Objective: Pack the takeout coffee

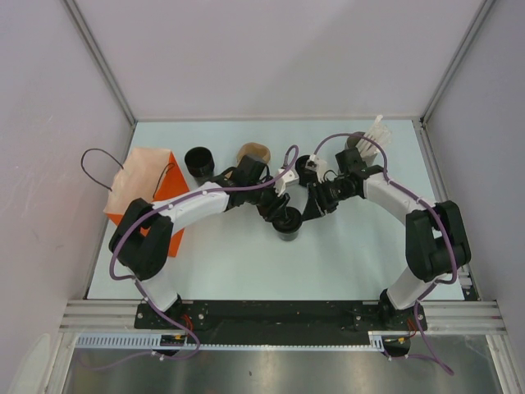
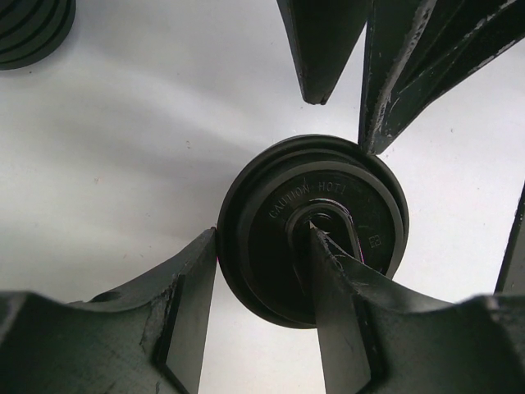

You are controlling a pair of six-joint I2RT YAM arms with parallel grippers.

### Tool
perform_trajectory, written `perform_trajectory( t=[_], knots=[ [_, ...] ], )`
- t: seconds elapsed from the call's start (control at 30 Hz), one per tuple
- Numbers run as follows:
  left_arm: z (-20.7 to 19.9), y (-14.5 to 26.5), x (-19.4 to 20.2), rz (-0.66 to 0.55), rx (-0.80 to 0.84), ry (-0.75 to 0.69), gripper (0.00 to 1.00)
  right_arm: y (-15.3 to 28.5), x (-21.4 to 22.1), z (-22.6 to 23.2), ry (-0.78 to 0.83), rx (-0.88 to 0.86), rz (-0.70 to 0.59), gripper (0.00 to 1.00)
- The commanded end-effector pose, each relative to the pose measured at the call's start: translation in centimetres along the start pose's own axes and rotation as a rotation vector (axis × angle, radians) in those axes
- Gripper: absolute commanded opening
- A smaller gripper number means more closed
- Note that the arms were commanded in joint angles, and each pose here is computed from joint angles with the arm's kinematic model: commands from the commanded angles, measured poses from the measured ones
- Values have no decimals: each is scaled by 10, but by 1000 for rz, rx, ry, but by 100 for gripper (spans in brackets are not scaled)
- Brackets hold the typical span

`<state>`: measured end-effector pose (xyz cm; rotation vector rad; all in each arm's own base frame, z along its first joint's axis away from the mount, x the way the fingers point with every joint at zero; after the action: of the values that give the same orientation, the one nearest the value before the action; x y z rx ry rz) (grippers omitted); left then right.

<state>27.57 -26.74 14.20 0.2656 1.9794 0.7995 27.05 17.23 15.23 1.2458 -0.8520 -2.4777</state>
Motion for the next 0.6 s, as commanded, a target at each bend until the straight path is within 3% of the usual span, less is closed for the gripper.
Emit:
perform_trajectory(
  t=[0.0,0.57],
  knots=[
    [27,-8,72,291,-152,51,52,-5,-10,0,6,-27,-18,47],
    [28,-8,66,284,-154,47,52,12,-17,1,-31,-65,-91,47]
  ],
)
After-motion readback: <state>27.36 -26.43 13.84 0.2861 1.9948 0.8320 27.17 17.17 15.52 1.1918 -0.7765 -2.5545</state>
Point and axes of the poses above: each gripper's point midway between its finger pads, its own y axis back along the fingers, its own z axis along the line the jaws close on, x = y × z, the point moved 7 cm from there along y, back along the fingers, and after that the axes turned 12 degrees about y, right-handed, at the moved point
